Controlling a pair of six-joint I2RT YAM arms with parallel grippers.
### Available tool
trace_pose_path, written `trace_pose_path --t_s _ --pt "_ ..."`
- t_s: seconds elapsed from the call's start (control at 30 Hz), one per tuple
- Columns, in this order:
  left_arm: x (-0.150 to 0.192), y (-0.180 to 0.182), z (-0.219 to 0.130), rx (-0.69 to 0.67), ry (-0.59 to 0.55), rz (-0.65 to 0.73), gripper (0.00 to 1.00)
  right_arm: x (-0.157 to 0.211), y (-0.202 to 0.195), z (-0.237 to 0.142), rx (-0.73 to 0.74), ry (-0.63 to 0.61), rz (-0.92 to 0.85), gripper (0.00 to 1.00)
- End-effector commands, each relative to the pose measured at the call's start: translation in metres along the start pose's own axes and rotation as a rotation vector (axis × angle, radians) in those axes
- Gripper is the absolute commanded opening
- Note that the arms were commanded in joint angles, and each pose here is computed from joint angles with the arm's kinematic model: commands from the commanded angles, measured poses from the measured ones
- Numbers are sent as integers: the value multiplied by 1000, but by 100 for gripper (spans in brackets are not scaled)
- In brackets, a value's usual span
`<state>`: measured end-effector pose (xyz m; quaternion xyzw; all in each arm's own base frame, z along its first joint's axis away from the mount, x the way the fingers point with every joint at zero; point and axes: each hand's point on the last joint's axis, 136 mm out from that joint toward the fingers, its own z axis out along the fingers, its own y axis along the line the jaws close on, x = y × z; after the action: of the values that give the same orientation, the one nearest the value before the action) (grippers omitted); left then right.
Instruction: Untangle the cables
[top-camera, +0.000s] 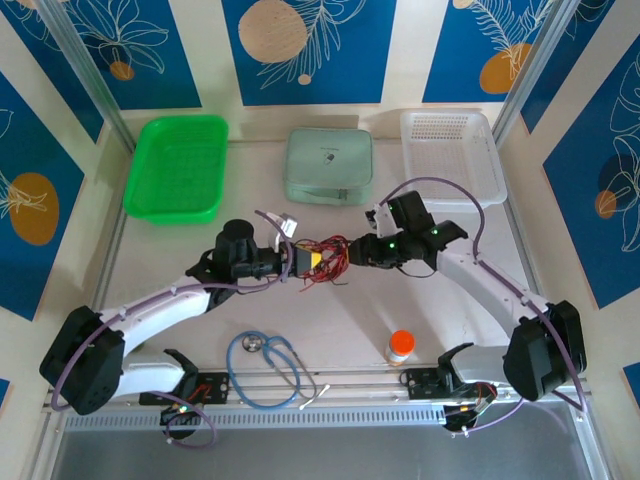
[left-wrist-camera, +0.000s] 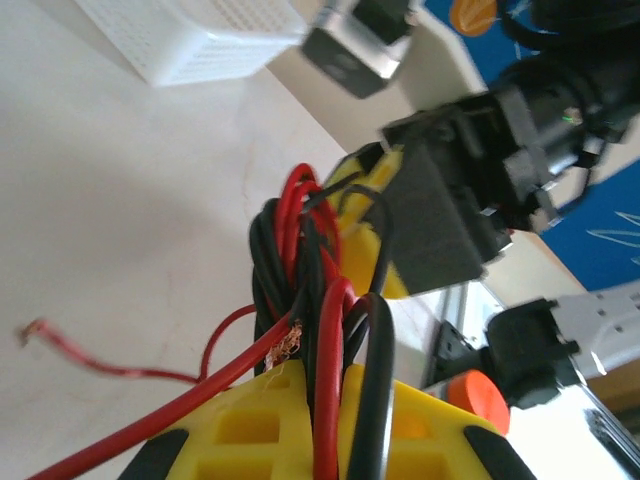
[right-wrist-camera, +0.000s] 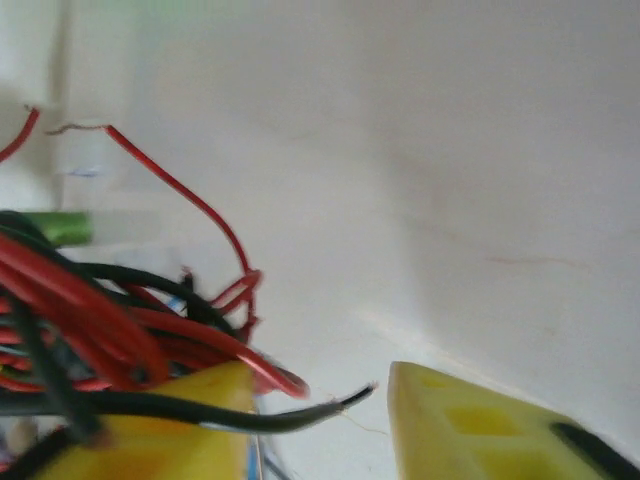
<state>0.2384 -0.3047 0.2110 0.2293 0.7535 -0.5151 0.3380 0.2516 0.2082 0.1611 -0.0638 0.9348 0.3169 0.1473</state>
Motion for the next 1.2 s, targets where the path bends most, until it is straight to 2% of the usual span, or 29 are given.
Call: trace_pose_path --t_s 0.0,0.1,0.2,0.3,0.47,0.83,1.17 --pt "-30 1 -10 -86 -114 48 0 13 -27 -29 243 4 38 54" --pt "-36 9 -17 -161 -141 56 0 21 -15 -33 218 16 67 60" --pt "-39 10 -23 -200 -154 63 0 25 8 -20 154 32 94 63" --pt "-37 10 -23 -204 -144 61 0 22 32 -3 120 33 100 64" --pt "-27 12 -14 -202 -111 47 0 6 59 11 93 -36 125 64" --pt "-19 1 -1 -143 -95 44 0 -14 46 26 93 -185 277 60" --pt "-15 -24 5 31 -107 9 0 -24 54 46 55 -183 290 56"
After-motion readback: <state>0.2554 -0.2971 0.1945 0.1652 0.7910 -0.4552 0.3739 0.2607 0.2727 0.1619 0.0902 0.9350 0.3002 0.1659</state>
